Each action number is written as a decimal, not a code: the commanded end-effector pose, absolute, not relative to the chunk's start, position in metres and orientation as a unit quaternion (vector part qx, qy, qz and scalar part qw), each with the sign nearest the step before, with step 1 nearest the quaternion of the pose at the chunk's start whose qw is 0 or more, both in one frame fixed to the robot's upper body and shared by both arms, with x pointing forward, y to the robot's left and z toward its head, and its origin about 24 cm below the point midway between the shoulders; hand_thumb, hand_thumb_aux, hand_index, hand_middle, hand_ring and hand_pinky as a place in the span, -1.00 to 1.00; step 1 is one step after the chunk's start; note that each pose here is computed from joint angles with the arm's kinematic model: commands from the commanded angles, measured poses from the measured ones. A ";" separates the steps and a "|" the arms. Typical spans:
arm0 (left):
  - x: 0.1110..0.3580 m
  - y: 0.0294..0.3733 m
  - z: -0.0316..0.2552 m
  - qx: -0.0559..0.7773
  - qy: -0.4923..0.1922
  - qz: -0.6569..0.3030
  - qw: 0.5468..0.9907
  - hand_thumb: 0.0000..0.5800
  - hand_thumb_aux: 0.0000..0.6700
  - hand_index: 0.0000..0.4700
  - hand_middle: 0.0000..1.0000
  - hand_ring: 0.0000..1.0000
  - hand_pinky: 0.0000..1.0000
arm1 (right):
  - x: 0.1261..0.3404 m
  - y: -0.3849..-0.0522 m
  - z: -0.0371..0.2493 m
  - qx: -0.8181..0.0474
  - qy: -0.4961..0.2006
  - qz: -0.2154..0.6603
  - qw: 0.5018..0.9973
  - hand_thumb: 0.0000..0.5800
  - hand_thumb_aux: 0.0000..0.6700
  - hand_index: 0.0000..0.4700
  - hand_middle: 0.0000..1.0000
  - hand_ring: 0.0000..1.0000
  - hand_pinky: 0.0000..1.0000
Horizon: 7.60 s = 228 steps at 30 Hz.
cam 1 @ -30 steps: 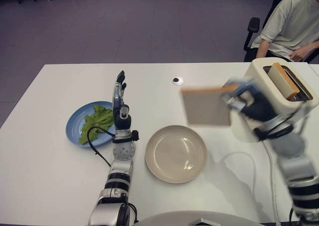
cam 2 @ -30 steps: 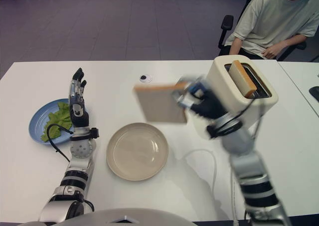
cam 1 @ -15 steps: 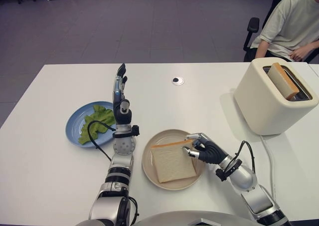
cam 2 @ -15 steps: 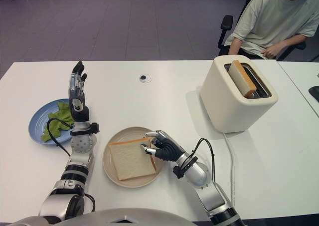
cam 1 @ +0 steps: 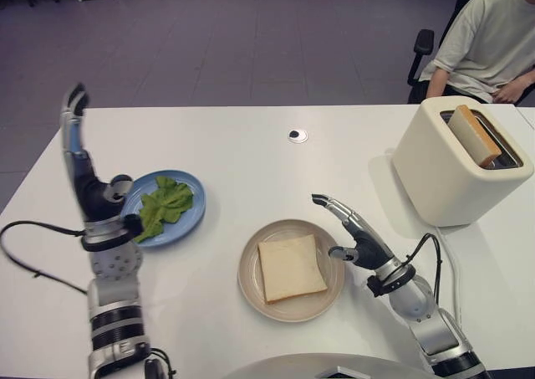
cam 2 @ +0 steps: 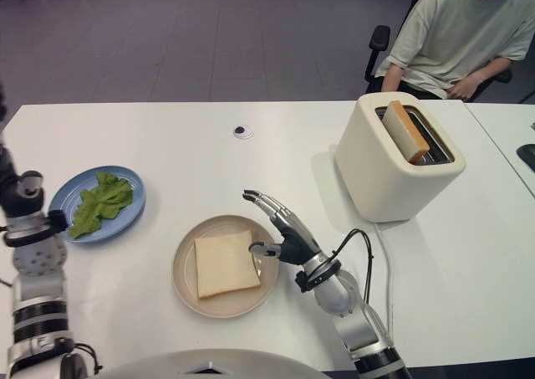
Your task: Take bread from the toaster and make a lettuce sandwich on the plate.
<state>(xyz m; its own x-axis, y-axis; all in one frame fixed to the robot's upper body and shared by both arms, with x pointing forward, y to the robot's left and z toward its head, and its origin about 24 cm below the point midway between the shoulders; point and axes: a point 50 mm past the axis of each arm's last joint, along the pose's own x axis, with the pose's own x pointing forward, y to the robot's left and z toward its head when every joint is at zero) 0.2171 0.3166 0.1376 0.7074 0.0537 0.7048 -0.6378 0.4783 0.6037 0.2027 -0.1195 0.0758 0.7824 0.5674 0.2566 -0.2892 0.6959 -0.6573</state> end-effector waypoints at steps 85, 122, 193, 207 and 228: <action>0.192 0.217 0.099 0.542 -0.347 -0.142 0.752 -1.00 -1.00 -1.00 -1.00 -1.00 -1.00 | 0.229 -0.302 0.173 -0.528 -0.211 -0.106 0.816 -1.00 -1.00 -1.00 -1.00 -1.00 -1.00; 0.181 0.256 0.109 0.402 -0.342 0.100 0.843 -1.00 -1.00 -1.00 -1.00 -1.00 -1.00 | 0.250 -0.299 0.235 -0.539 -0.359 -0.241 0.723 1.00 1.00 1.00 1.00 1.00 1.00; 0.157 0.238 0.146 0.330 -0.334 -0.162 0.868 -1.00 -1.00 -1.00 -1.00 -1.00 -1.00 | 0.248 -0.099 0.062 -0.290 -0.143 0.392 0.861 1.00 1.00 1.00 1.00 1.00 1.00; 0.126 0.189 0.072 0.352 -0.183 -0.411 0.821 -1.00 -1.00 -1.00 -1.00 -1.00 -1.00 | 0.276 -0.110 0.040 -0.313 -0.093 0.297 0.897 1.00 1.00 1.00 1.00 1.00 1.00; 0.185 0.175 0.045 0.557 -0.211 -0.410 0.691 -1.00 -1.00 -1.00 -1.00 -1.00 -1.00 | 0.266 -0.090 0.023 -0.409 -0.120 0.337 0.839 1.00 1.00 1.00 1.00 1.00 1.00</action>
